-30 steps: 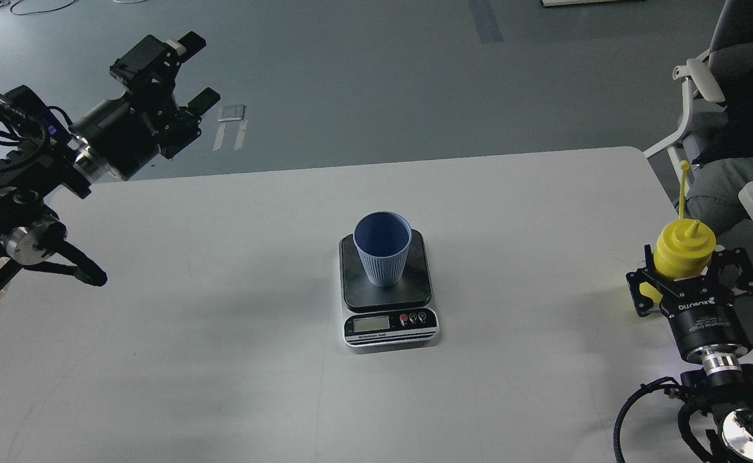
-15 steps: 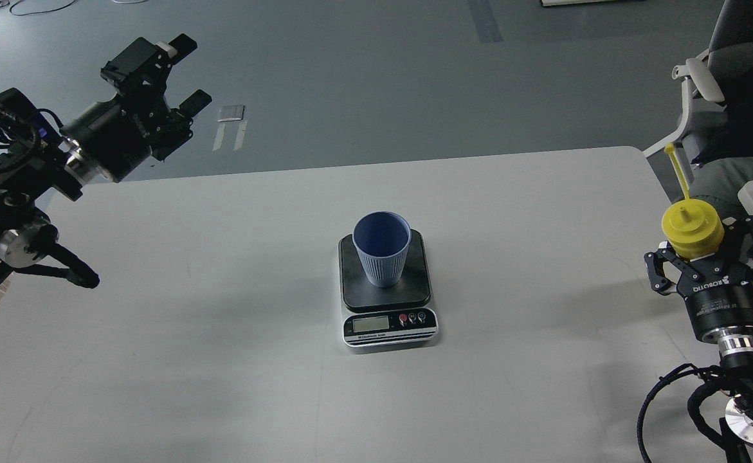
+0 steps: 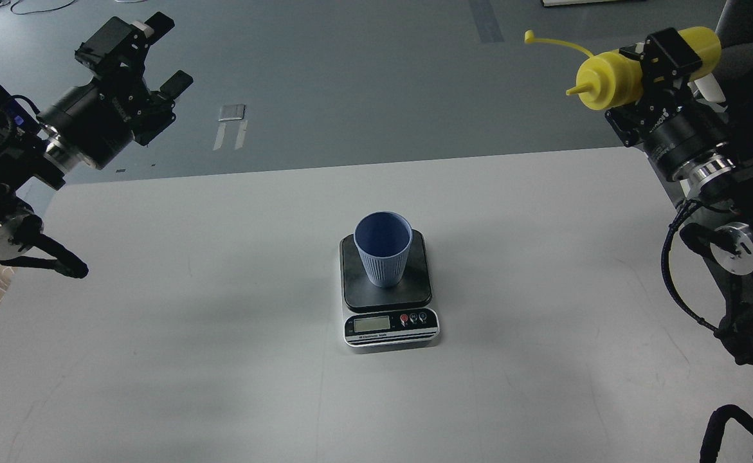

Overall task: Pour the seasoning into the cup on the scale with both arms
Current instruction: 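Lift the yellow bottle and tilt its nozzle down over the blue cup, then tilt the yellow bottle back upright and raise it with the right gripper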

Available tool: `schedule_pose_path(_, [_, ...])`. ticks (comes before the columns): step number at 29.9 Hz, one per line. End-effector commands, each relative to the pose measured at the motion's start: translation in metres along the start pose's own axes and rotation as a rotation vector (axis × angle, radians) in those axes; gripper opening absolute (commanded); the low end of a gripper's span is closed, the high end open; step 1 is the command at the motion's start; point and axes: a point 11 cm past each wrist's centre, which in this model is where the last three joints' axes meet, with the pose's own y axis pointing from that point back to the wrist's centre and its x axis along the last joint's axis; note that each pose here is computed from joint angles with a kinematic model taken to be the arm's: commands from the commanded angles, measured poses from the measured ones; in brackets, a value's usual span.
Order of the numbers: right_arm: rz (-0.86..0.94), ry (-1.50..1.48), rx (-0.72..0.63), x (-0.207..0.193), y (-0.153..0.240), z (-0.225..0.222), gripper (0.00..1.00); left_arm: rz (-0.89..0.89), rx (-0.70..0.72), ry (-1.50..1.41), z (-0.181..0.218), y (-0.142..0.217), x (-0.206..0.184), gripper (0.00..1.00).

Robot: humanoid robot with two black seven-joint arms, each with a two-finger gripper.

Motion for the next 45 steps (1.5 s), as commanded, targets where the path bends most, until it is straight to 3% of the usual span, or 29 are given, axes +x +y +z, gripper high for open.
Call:
schedule_pose_path(1, [-0.048, 0.246, -0.054, -0.037, -0.021, 0.001, 0.0, 0.004, -0.005, -0.001, 0.002, 0.0, 0.002, 0.98])
schedule_pose_path(9, [-0.167, 0.448, 0.027, -0.111, -0.043, -0.017, 0.0, 0.016, 0.005, 0.0, -0.001, 0.005, 0.005, 0.98])
schedule_pose_path(20, [-0.326, 0.549, 0.13, -0.168, -0.035, -0.039, 0.0, 0.044, 0.011, 0.009, -0.005, 0.014, 0.012, 0.98])
schedule_pose_path(31, [-0.35, 0.698, 0.169, -0.176, -0.028, -0.039, 0.0, 0.046, 0.008, 0.006, -0.004, 0.015, 0.014, 0.98])
schedule_pose_path(45, [-0.354, 0.738, 0.116, -0.176, -0.015, -0.013, 0.0, 0.047, 0.006, 0.006, -0.003, 0.015, 0.015, 0.98])
